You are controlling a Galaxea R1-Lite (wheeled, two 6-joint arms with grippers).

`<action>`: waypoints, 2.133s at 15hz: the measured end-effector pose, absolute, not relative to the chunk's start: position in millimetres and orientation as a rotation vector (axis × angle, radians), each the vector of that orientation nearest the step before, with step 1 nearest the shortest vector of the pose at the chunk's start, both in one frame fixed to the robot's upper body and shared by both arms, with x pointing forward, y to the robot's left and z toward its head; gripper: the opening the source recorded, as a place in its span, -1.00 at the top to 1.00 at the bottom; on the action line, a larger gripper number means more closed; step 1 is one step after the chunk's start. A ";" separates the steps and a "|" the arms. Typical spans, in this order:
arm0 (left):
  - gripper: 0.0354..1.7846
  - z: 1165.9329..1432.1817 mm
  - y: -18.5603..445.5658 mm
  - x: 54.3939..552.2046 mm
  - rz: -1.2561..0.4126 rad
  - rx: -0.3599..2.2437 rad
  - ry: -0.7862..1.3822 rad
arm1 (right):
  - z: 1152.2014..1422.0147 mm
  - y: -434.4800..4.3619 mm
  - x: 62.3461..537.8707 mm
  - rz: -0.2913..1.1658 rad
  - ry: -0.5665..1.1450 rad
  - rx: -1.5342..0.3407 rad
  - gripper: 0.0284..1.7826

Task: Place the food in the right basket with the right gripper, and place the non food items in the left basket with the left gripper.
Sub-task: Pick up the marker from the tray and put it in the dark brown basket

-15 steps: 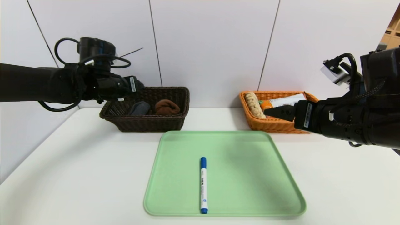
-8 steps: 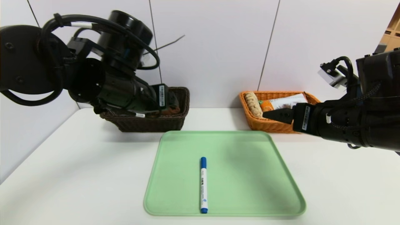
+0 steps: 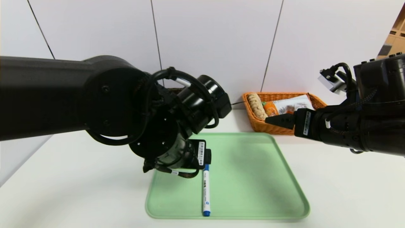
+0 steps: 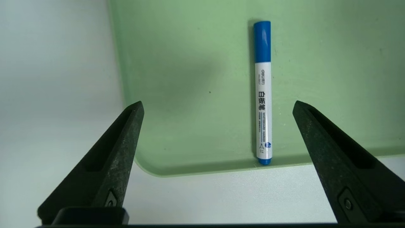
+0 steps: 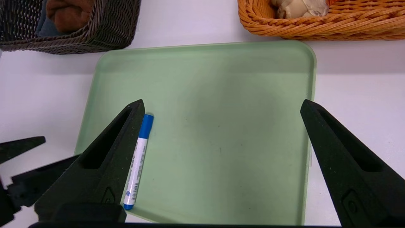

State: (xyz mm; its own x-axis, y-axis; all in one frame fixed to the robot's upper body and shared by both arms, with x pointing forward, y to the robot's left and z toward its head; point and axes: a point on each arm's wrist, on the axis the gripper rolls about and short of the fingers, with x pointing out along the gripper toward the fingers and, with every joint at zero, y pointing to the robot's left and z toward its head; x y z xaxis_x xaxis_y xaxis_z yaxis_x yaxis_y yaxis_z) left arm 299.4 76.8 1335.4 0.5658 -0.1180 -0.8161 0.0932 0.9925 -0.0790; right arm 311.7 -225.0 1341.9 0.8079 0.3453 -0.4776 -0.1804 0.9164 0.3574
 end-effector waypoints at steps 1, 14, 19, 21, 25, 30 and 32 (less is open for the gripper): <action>-0.87 1331.0 69.6 297.7 -0.120 -0.020 0.980 | 1340.6 -225.2 312.1 0.282 0.568 0.303 -0.90; -0.89 1270.6 15.1 309.5 -0.010 0.021 1.103 | 1335.3 -246.7 324.9 0.199 0.561 0.268 -0.90; -0.27 1263.5 12.3 310.9 -0.009 0.026 1.119 | 1334.6 -270.4 331.2 0.144 0.538 0.174 -0.90; 0.01 1261.3 10.5 311.2 -0.031 0.008 1.142 | 1333.4 -271.6 330.4 0.142 0.543 0.175 -0.90; 0.83 1251.7 9.9 313.1 -0.036 0.006 1.174 | 1335.4 -272.6 327.5 0.146 0.535 0.180 -0.90; 0.83 1263.4 13.7 312.5 -0.062 -0.023 1.153 | 1334.7 -274.0 321.3 0.157 0.537 0.183 -0.90; 0.83 1285.2 19.6 310.7 -0.107 -0.069 1.103 | 1332.3 -274.7 318.5 0.159 0.545 0.183 -0.90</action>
State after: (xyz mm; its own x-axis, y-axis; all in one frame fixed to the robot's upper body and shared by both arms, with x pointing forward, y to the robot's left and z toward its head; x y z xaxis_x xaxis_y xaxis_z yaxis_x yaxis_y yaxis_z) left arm 310.7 19.6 1285.2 0.4462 -0.1205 -0.8868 0.0518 0.9927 -0.1089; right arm 318.5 -274.7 1332.3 0.8436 0.1980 -0.4992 -0.1010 0.9714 0.2147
